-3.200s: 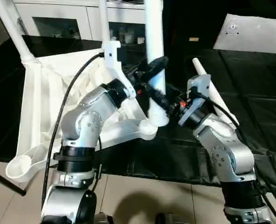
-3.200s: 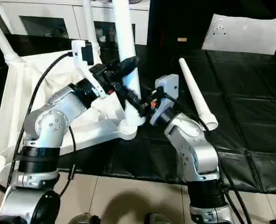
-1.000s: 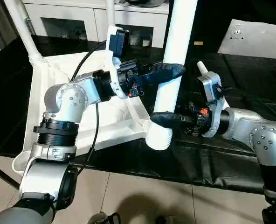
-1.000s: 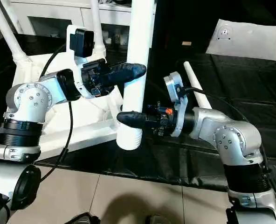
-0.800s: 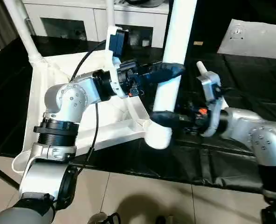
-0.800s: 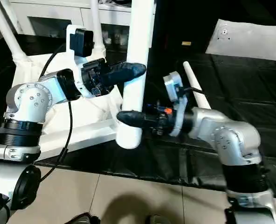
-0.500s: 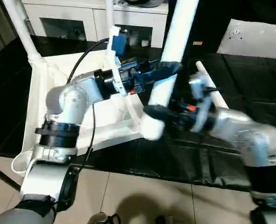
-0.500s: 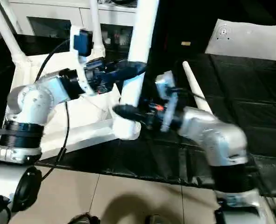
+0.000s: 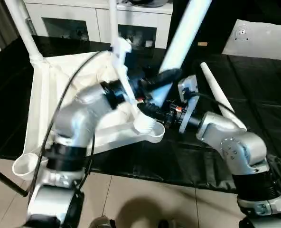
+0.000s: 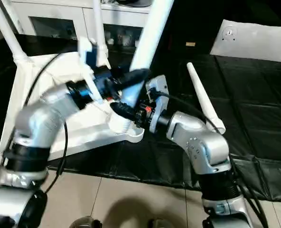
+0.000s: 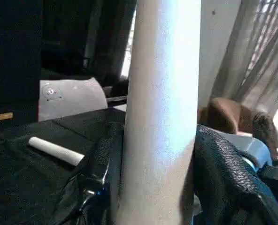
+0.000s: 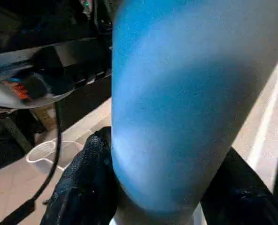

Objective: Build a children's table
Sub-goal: Pick table leg

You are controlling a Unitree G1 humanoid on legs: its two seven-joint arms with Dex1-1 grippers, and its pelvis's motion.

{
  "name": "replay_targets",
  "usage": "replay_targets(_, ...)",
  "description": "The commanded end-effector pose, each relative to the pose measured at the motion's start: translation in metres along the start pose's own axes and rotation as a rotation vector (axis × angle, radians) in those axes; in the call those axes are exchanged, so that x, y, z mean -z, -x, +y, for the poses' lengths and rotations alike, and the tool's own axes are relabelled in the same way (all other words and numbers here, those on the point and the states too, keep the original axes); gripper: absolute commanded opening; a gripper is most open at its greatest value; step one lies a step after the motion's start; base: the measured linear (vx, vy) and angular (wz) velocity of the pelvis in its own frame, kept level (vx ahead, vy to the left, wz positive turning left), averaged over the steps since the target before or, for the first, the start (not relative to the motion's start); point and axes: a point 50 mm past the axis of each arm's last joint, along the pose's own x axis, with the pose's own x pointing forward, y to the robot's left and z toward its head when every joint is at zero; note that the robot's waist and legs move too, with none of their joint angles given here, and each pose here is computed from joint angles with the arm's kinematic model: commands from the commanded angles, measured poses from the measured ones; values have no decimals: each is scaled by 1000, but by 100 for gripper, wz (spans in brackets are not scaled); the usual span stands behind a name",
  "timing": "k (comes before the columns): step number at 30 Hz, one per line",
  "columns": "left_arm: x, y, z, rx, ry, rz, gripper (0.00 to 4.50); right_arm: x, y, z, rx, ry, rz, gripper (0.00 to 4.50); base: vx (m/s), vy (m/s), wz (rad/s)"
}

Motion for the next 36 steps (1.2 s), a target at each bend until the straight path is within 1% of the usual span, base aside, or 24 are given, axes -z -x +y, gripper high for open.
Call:
replay_targets(1,5,6,9,-124,18,23,255,-4,3,-6,101,77,-11,193,0,0,0)
replay_targets(3,5,6,9,-114,23,29,255,-4,3,-6,101,82,-11,193,0,0,0)
replay_targets(7,6,7,10,-131,-8,29,255,-4,3,-6,106,90,-13,193,0,0,0)
replay_targets(11,7,7,11,-147,-17,41,255,-4,3,-6,110,95,-14,193,0,0,0)
replay_targets(13,8,8,11,-155,-14,44,255,-4,4,-6,113,102,-12,193,0,0,0)
replay_targets(17,9,9,9,-139,28,30,255,-3,4,-6,112,111,-4,193,0,0,0)
replay_targets(20,8,16,15,-121,73,4,255,0,6,-7,79,148,32,193,0,0,0)
replay_targets(24,10,23,15,-50,161,-4,255,5,10,-4,0,153,75,193,0,0,0)
replay_targets(25,11,24,15,-37,169,-3,255,6,10,-3,-11,152,82,193,0,0,0)
replay_targets(27,16,32,17,5,244,12,255,10,15,-1,-61,160,119,193,0,0,0)
replay_targets(28,17,35,18,15,262,17,255,12,16,-2,-67,161,130,193,0,0,0)
replay_targets(31,23,44,18,72,354,34,255,15,20,-3,-85,157,147,193,0,0,0)
replay_targets(34,27,48,18,98,385,56,255,17,22,-3,-95,153,153,193,0,0,0)
replay_targets(36,30,50,19,102,406,50,255,18,23,-4,-95,150,156,193,0,0,0)
